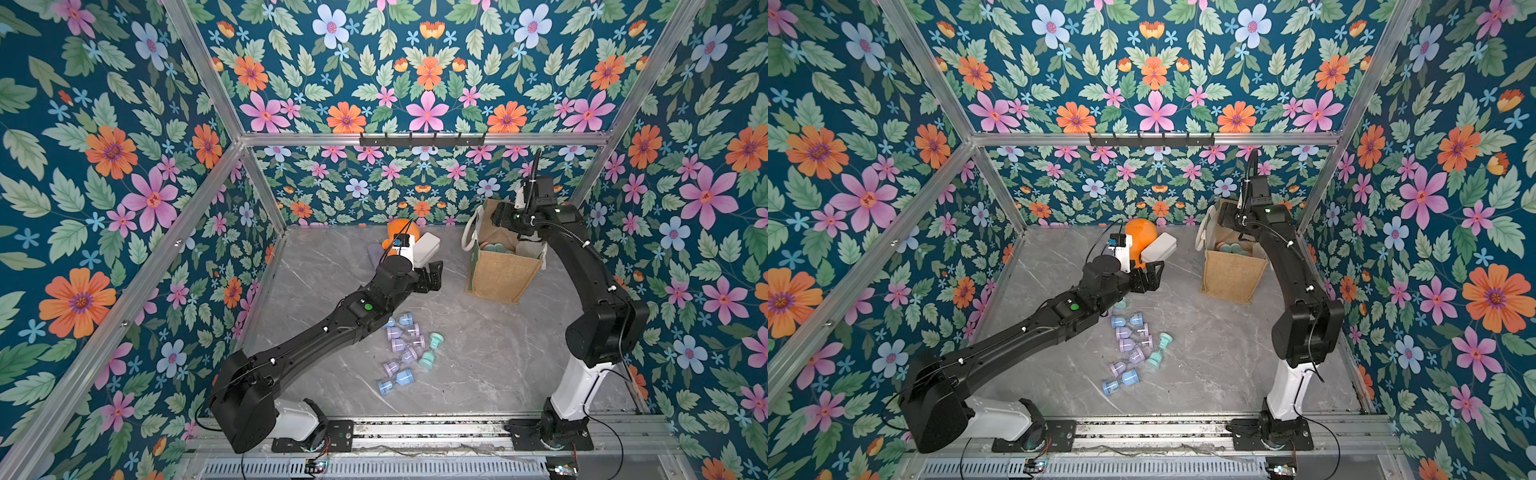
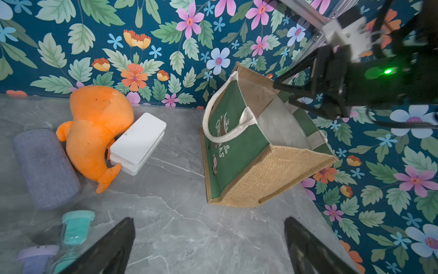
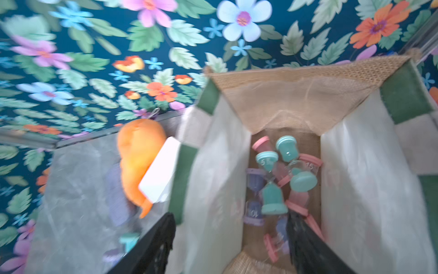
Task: Put the hourglass into the canvas bag
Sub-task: Place the hourglass in the canvas bag.
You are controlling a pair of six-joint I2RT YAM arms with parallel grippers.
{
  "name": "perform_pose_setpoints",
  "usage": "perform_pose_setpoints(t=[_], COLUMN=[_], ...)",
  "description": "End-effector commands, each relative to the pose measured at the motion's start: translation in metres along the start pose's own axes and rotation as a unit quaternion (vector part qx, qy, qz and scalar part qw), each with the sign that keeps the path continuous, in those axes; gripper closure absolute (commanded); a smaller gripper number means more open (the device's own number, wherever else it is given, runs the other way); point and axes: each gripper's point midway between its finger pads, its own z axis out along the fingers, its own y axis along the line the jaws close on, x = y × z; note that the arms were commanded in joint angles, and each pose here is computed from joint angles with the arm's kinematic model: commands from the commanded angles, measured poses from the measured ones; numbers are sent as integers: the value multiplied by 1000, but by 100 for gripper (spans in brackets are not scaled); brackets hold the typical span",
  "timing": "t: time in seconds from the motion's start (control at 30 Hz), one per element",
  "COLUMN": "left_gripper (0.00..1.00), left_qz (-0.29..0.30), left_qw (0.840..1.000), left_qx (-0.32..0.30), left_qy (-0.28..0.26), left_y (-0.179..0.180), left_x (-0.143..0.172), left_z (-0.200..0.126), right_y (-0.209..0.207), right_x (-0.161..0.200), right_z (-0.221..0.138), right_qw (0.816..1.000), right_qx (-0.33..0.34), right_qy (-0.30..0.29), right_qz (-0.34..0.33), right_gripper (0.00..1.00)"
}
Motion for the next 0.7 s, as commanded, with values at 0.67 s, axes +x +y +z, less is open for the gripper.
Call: perform_pose_setpoints(t=[0.67], left_gripper=[0], left_qz=[22], left_qw=[995], left_qx=[-83], left_qy=[54], left_y=[68], left_x=[50], left_z=[-89], right_y=[106], right_x=[220], right_z=[-86], right_qw=[986], right_qx=[-32], right_qy=[114], right_qz=[-116], right_gripper=[21])
